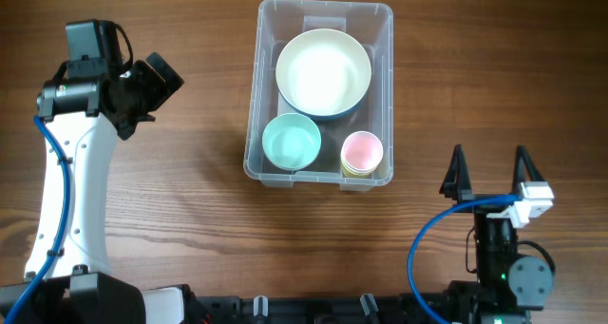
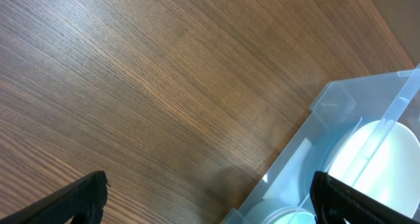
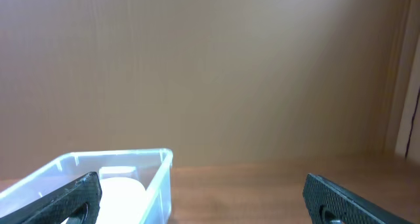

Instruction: Pack container

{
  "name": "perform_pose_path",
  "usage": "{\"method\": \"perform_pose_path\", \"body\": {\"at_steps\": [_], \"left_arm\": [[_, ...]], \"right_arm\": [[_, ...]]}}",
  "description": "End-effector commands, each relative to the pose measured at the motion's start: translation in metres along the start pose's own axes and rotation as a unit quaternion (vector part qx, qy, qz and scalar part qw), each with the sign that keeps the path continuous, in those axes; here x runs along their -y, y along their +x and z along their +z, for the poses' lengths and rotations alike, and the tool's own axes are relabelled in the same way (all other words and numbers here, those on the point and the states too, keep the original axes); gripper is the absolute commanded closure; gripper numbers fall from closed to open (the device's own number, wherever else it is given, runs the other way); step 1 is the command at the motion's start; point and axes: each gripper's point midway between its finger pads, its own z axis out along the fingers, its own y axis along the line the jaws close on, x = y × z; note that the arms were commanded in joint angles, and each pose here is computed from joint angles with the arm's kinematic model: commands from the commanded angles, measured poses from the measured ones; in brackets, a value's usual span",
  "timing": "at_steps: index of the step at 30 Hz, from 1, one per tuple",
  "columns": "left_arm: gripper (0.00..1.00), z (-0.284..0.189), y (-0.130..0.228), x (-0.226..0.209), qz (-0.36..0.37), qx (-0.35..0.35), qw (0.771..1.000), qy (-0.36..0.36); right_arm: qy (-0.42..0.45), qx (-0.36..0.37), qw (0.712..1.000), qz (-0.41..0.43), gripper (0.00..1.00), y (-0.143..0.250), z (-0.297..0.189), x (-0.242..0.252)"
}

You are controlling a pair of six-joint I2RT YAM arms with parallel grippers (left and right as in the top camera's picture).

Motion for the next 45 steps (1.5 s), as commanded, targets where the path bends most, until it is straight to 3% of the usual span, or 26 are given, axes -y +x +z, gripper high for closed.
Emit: {"method": "perform_pose_path", "body": {"at_steps": [1,6,17,45], "left_arm": [[0.0,-0.011,-0.006,0.003,0.002,0.017,1.0,0.009],[0.0,-0.011,-0.006,0.003,0.002,0.017,1.0,0.009],[0.0,-0.011,-0.006,0.003,0.002,0.017,1.0,0.009],[0.0,-0.011,-0.006,0.003,0.002,0.017,1.0,0.009]], "right_arm": [[-0.016,-0.013,1.0,0.016,0.0,0.019,0.0,-0.004],[-0.012,-0.044,0.999,0.017,0.0,0.048,0.0,-0.001],[-0.013,-0.098,0.995,-0.022,0.0,0.074,-0.004,0.0],[-0.013,-0.098,0.995,-0.019,0.0,0.074,-0.004,0.0]]}}
